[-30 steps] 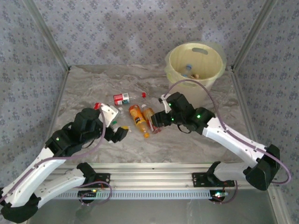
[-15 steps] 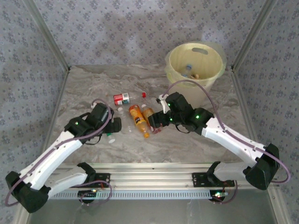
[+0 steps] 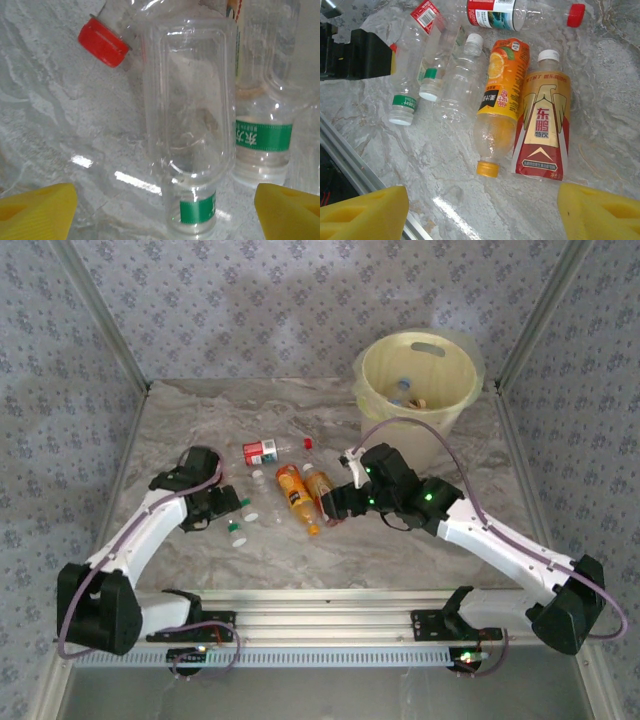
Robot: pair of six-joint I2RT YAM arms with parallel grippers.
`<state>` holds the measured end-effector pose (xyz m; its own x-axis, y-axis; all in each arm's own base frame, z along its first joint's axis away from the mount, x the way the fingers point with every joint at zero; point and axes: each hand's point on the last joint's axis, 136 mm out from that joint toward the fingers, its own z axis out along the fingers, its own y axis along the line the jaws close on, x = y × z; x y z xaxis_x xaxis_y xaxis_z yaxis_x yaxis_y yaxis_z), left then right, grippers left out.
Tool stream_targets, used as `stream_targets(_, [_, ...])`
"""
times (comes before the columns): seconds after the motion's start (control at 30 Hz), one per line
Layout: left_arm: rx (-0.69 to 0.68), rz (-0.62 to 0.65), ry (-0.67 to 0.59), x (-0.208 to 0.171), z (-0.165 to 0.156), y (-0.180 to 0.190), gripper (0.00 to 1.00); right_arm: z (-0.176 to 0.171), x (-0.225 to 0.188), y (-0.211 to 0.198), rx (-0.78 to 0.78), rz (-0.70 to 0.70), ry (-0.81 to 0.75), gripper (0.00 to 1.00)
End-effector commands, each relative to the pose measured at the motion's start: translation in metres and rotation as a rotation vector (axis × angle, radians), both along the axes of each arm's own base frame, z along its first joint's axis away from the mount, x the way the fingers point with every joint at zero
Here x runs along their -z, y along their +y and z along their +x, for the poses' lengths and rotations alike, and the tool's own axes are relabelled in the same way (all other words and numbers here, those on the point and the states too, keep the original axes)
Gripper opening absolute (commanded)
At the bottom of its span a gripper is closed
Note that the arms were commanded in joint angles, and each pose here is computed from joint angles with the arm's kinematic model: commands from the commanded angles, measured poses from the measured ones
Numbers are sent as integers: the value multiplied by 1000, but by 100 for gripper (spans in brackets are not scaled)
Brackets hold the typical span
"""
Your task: Put the plastic bottles in the bin
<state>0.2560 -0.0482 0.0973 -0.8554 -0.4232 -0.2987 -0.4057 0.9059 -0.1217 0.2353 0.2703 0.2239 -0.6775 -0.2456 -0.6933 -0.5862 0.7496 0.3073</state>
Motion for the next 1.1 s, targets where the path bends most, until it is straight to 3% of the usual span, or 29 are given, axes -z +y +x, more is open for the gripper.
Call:
stream_targets(0.0, [15, -42, -30, 1, 19, -6, 91, 1, -5, -1, -12, 20, -15, 80])
stream_targets(0.27, [-11, 1, 11, 20, 38, 11, 89, 6, -4, -6, -3, 27, -7, 80])
stream_targets(0.67, [-15, -29, -8, 36, 62, 13, 88, 7, 2, -8, 8, 26, 9, 80])
stream_targets(1.07, [-26, -83, -65, 25, 66, 7, 63, 4, 5, -7, 5, 39, 29, 80])
